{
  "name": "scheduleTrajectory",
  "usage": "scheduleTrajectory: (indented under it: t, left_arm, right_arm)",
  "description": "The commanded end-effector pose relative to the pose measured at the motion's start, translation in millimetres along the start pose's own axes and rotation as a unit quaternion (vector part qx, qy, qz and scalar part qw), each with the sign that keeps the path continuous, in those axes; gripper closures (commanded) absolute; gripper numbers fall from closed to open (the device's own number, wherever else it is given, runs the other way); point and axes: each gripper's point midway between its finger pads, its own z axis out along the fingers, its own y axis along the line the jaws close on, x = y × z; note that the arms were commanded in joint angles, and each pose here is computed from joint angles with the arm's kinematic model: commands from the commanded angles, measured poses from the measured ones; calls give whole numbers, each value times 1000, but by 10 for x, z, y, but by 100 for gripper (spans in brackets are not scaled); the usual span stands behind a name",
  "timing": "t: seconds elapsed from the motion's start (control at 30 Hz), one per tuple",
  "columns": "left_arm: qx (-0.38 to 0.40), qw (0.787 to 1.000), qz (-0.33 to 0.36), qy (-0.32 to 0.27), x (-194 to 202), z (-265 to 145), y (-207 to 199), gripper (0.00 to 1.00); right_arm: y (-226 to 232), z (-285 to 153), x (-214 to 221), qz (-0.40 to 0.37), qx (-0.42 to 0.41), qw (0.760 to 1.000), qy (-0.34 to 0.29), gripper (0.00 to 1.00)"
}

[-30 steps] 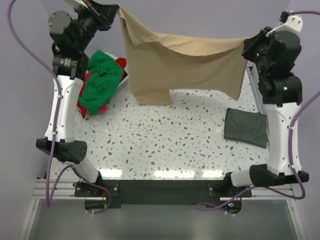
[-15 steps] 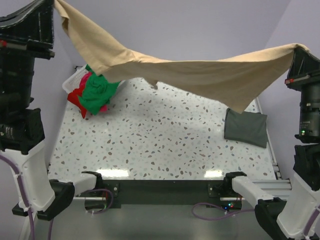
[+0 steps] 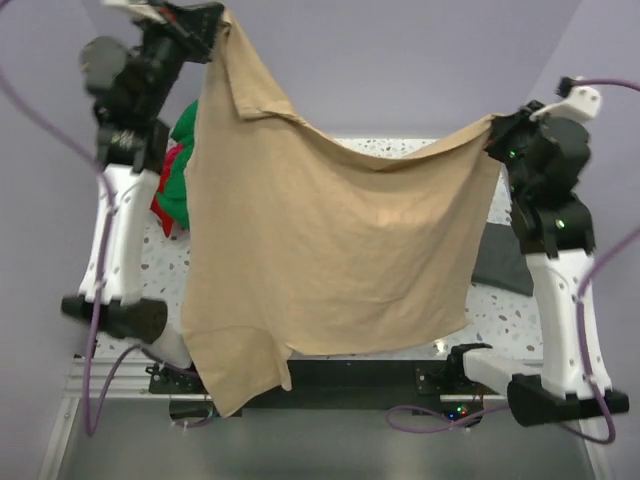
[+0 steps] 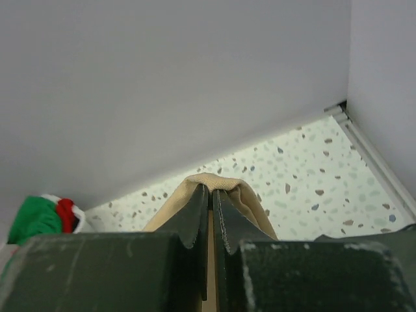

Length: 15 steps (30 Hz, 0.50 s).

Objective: Fold and stack the t-shirts
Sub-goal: Flatten the tshirt out

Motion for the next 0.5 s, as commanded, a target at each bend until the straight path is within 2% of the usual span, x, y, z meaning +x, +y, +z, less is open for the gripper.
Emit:
scheduleTrajectory:
  t: [0.0, 0.03, 0.07, 0.1, 0.13, 0.17, 0.2, 0.23, 0.3, 0.33, 0.37, 0.47]
  left_arm:
    - [-19, 990, -34, 135, 1372, 452, 678, 100]
    - [-31, 983, -48, 174, 1907, 560, 945, 100]
    - [-27, 979, -52, 194, 2139, 599, 1028, 100]
    - [-25, 977, -55, 204, 2270, 649, 1086, 98]
    - [-33, 969, -66, 236, 2716, 654, 1284, 88]
    - [-31, 966, -68, 249, 2892, 646, 1337, 77]
    - [-35, 962, -73, 261, 3069, 620, 1410, 58]
    - [-41, 958, -77, 275, 3279, 584, 1502, 52]
    - [-43, 953, -74, 292, 3488, 498, 1566, 40]
    - [-41, 952, -73, 295, 3499, 472, 1548, 37]
    - [-38, 950, -75, 300, 3516, 442, 1523, 36]
    - [-31, 948, -75, 309, 3440, 297, 1391, 36]
  right_arm:
    - [-125, 743, 761, -6, 39, 998, 59, 100]
    - [-162, 862, 926, -11, 46, 996, 72, 100]
    - [-200, 975, 1065, -12, 56, 995, 81, 100]
    - [-300, 1198, 1384, -19, 76, 991, 105, 100]
    - [-336, 1300, 1525, -21, 83, 990, 115, 100]
    - [-394, 1429, 1705, -25, 88, 987, 130, 100]
    - [-333, 1539, 1820, -26, 72, 986, 145, 95]
    - [-377, 1729, 2244, -43, 67, 978, 192, 65]
    - [-190, 1896, 2472, -45, 16, 969, 241, 37]
    - [-240, 2015, 2847, -53, 13, 958, 282, 18]
    - [-199, 2044, 2941, -52, 1, 953, 299, 13]
    - [-55, 2087, 3050, -48, -37, 946, 319, 8]
